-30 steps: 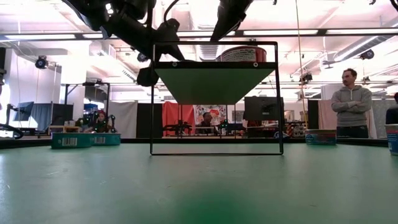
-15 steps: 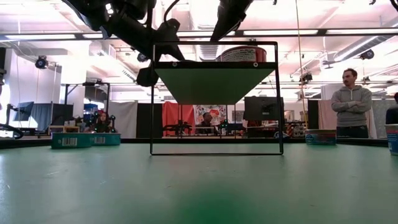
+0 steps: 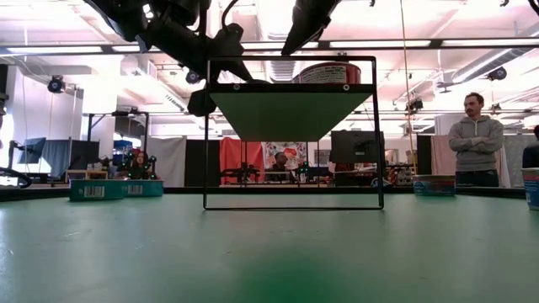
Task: Stack canned seafood by type on shelf
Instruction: Stack the blue tuna can on top of the blue tuna can on the shelf
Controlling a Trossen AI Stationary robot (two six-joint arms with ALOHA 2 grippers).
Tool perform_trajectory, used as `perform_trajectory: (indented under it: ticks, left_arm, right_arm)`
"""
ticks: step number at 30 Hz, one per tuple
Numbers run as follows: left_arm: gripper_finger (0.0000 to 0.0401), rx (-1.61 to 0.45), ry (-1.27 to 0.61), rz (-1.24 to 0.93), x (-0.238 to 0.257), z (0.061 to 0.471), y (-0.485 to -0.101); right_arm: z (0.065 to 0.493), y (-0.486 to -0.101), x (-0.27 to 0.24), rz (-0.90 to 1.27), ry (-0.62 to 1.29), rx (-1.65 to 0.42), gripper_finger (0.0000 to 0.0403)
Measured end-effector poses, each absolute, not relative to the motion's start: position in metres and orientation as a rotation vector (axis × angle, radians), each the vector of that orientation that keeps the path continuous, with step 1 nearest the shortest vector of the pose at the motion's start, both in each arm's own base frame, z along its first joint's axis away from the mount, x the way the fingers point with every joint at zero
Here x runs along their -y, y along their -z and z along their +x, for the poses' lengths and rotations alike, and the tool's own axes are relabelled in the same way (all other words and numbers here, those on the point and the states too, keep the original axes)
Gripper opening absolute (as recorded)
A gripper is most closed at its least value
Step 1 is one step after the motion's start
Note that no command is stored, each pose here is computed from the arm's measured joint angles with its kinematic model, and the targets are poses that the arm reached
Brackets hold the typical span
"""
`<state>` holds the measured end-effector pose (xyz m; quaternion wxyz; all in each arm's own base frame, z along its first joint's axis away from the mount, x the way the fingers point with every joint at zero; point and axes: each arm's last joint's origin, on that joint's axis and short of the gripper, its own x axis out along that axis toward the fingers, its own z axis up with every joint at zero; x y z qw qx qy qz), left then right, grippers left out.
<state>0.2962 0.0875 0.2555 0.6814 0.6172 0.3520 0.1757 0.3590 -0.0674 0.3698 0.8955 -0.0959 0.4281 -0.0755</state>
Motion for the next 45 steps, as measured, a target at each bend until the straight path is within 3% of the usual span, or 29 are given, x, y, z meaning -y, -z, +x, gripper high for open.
perform_trajectory:
  ticks: [7,18,45]
  left_arm:
    - [0.0211,-0.798,-0.408,1.377,-0.088,0.296,-0.255]
    - [0.021,-0.794,-0.426,1.346,-0.088,0.296,-0.255]
    - [0.021,-0.798,-0.435,1.338,-0.088,0.296,-0.255]
  right_arm:
    - [0.367,-0.367,0.069,-0.204,0.17,-0.804,0.0009]
    - [0.385,-0.33,0.081,-0.259,0.21,-0.646,0.0009]
    - [0.394,-0.31,0.087,-0.272,0.297,-0.654,0.0009]
